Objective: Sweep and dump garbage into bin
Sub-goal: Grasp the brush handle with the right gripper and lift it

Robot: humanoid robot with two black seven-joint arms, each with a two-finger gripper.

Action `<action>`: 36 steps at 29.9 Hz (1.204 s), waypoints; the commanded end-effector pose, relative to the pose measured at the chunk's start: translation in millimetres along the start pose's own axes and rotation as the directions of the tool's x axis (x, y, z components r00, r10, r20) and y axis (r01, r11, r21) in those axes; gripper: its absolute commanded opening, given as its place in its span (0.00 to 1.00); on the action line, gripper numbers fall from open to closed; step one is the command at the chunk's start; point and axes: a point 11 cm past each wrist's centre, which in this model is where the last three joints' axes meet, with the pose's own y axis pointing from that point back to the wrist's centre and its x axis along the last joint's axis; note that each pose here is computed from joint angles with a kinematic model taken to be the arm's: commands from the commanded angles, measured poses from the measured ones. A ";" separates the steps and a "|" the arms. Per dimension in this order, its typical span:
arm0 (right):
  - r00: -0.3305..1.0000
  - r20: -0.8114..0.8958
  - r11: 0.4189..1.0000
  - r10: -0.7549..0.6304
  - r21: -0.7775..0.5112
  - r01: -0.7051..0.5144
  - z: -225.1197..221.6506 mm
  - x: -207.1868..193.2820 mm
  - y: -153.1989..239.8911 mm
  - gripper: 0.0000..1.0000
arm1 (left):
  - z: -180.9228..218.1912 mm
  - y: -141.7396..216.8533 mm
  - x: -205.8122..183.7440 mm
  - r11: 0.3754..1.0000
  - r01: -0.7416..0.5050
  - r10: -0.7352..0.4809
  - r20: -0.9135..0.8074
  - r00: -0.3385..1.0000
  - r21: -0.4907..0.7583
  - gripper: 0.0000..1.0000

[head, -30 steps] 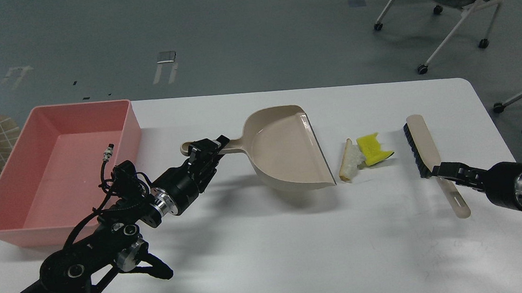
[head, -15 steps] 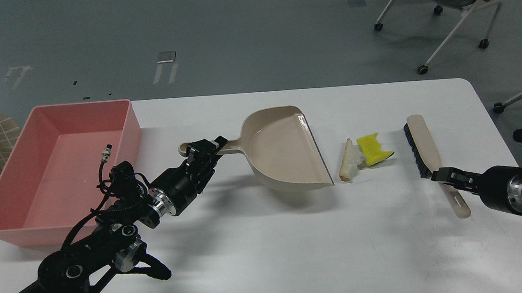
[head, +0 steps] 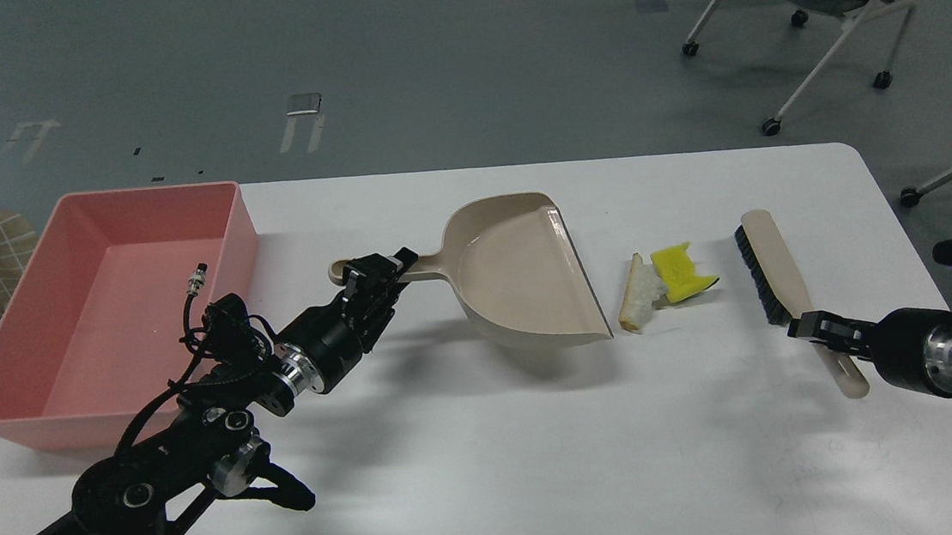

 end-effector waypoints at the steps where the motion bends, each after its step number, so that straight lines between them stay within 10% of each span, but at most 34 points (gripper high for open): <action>1: 1.000 0.005 1.000 -0.003 -0.014 0.003 3.3 -0.6 -0.4 0.26 | -0.5 0.7 0.8 1.000 -0.002 0.002 0.000 1.000 0.002 0.13; 8: 1.000 0.005 1.000 -0.002 -0.009 0.002 1.7 -0.3 -0.1 0.00 | -2.3 1.9 1.0 1.000 -0.003 0.003 0.000 1.000 0.006 0.14; 36: 1.000 0.001 0.998 -0.018 0.062 0.018 -20.7 -8.3 -2.8 0.00 | -22.2 5.4 4.8 0.997 -0.043 0.038 0.067 0.997 0.065 0.14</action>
